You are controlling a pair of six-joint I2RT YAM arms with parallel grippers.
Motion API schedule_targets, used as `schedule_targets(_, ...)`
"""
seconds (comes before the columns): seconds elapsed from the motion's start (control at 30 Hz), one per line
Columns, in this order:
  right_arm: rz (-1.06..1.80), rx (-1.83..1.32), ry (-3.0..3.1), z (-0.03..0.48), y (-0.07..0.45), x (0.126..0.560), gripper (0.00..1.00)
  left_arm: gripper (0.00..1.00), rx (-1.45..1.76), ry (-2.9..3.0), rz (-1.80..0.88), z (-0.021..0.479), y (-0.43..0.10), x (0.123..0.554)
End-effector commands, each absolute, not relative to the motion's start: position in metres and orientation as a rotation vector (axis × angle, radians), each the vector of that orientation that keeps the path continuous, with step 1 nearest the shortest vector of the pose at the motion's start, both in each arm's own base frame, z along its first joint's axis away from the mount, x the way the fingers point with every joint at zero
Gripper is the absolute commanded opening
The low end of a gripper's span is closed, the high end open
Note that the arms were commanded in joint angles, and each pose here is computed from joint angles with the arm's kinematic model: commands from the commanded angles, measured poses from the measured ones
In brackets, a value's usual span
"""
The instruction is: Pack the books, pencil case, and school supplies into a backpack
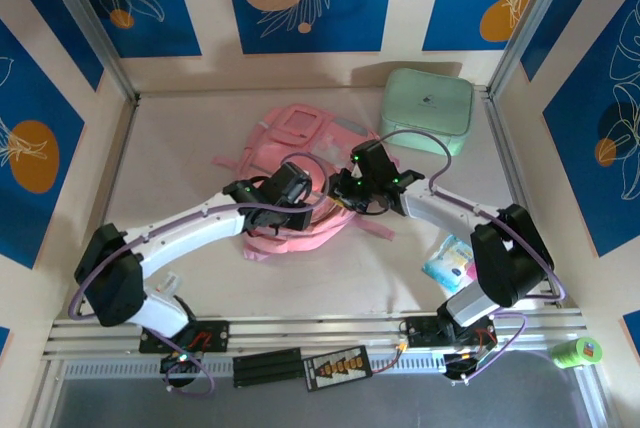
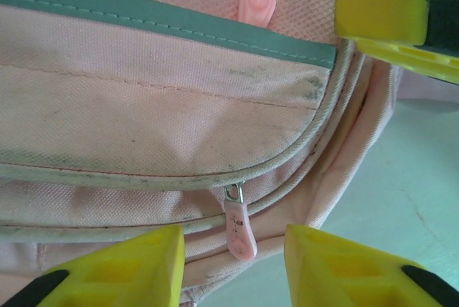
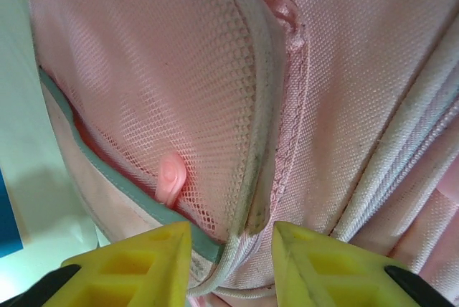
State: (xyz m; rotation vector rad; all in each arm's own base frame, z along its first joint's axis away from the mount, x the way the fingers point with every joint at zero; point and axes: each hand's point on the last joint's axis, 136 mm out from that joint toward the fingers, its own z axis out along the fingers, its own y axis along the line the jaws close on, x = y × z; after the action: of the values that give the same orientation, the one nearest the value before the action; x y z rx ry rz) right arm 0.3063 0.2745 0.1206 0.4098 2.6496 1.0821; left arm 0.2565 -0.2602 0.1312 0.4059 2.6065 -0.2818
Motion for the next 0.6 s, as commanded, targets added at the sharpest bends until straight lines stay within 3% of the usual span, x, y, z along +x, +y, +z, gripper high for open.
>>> schedule_targets(0.0, 1.156, 0.398, 2.641, 0.130, 0.287, 0.309, 0.34, 0.38, 0.448, 2.607, -0.219, 0.131, -0.260, 0.257)
schedule_targets(0.13, 1.159, 0.402, 2.644, 0.128, 0.288, 0.309, 0.32, 0.33, 0.506, 2.627, -0.188, 0.124, -0.267, 0.256)
schedule_targets(0.4, 1.172, 0.404, 2.649, 0.126, 0.289, 0.308, 0.31, 0.33, 0.550, 2.634, -0.055, 0.115, -0.265, 0.258)
schedule_targets(0.57, 1.169, 0.406, 2.651, 0.126, 0.289, 0.309, 0.28, 0.22, 0.539, 2.637, 0.015, 0.112, -0.259, 0.261)
